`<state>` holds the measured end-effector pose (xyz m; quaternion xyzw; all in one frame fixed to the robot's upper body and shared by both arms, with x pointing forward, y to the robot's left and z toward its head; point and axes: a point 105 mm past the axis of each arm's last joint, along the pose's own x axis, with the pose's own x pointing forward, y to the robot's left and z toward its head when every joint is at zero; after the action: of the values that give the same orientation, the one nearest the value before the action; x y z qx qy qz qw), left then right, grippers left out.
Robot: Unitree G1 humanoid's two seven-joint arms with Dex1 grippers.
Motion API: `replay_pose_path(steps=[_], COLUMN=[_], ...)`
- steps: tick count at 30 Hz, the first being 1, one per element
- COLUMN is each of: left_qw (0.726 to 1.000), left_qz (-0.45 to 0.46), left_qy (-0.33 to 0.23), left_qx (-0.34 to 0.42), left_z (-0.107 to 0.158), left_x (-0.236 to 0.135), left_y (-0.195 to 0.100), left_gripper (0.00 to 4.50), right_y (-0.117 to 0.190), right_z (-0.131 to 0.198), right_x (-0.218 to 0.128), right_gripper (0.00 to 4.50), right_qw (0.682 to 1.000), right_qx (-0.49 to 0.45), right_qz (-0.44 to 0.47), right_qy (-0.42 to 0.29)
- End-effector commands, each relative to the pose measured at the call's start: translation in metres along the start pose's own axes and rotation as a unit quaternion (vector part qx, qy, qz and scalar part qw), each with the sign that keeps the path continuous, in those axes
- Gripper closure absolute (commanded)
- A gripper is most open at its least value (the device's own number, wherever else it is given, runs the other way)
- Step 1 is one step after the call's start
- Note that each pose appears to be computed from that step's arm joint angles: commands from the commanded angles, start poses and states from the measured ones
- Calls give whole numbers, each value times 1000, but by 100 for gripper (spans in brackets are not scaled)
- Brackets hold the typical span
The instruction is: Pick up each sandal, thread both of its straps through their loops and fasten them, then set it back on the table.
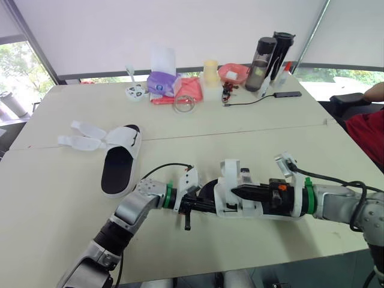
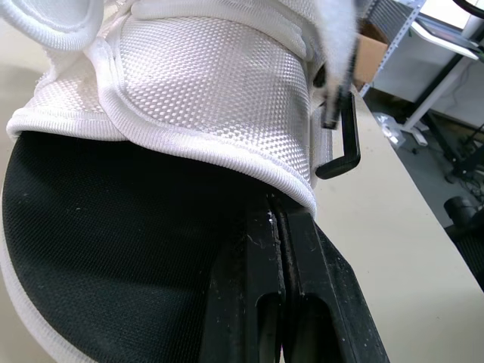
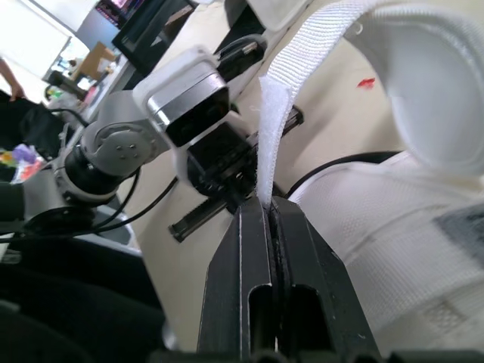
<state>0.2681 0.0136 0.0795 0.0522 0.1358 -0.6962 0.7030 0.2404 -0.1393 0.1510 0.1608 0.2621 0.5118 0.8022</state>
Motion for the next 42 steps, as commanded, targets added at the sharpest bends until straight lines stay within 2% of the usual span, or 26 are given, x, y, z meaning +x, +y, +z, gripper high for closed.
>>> replay_pose_path(steps=[1,20,24,30,36,42], left_qw=[1000,1000,1000,1000,1000,1000], left_qz=[15,18,18,20,22,23], left_qy=[15,15,14,14,15,14], left_qx=[-13,-13,-14,-14,-13,-13], left_z=[-9,-9,-10,-9,-10,-10], left_x=[-1,-1,0,-1,-1,-1], left_y=[1,2,2,3,4,4], left_gripper=[450,450,450,450,450,450], right_y=[4,-5,-5,-8,-2,0], right_z=[5,-2,6,-2,-11,4], right_x=[-3,7,8,10,8,4], right_gripper=[448,448,448,448,448,448], right_qw=[1000,1000,1000,999,999,1000], right_qx=[-6,-28,-27,-45,-22,-1], right_qz=[9,-7,-3,-18,7,21], right_qy=[-3,0,-16,1,24,-14])
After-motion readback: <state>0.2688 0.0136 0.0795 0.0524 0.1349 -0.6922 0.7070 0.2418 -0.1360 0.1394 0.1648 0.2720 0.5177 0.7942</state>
